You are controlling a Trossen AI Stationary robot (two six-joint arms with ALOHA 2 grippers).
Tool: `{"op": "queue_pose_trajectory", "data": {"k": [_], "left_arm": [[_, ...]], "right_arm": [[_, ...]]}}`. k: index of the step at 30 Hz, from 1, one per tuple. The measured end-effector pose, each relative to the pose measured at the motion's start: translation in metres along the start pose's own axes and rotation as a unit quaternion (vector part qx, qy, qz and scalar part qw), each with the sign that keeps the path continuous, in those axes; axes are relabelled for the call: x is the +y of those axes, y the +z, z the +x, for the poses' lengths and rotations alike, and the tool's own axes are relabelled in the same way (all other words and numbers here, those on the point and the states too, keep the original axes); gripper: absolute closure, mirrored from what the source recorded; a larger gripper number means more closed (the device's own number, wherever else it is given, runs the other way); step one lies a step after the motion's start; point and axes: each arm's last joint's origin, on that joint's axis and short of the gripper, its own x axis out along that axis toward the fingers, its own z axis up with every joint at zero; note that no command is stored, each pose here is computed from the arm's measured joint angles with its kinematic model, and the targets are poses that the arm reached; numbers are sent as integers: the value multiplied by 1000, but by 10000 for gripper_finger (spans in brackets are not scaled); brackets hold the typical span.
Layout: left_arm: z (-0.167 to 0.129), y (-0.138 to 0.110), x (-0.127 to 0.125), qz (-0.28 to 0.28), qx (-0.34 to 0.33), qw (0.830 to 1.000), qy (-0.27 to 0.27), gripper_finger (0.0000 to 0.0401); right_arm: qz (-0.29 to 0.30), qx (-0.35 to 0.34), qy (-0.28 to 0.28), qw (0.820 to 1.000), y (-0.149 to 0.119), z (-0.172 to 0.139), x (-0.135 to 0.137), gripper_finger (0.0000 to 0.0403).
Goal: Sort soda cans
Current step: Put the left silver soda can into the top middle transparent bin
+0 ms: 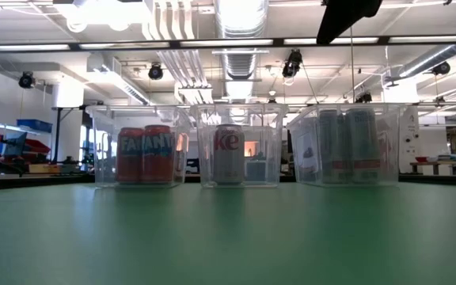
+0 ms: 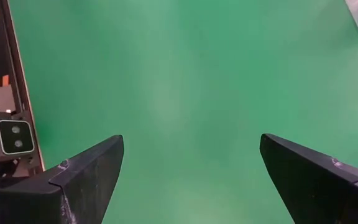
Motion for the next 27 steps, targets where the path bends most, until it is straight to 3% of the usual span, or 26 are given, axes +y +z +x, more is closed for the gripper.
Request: {"op": "queue_pose_trajectory", "data": {"k": [14,27], "left_arm": [[37,-15,2,26,60,998,-20,42],[73,-27,5,45,59,997,-37,42]], "right_arm": [[-11,-1,19,1000,5,-5,-4,30],[8,8,29,1000,6,-4,-5,30]]}}
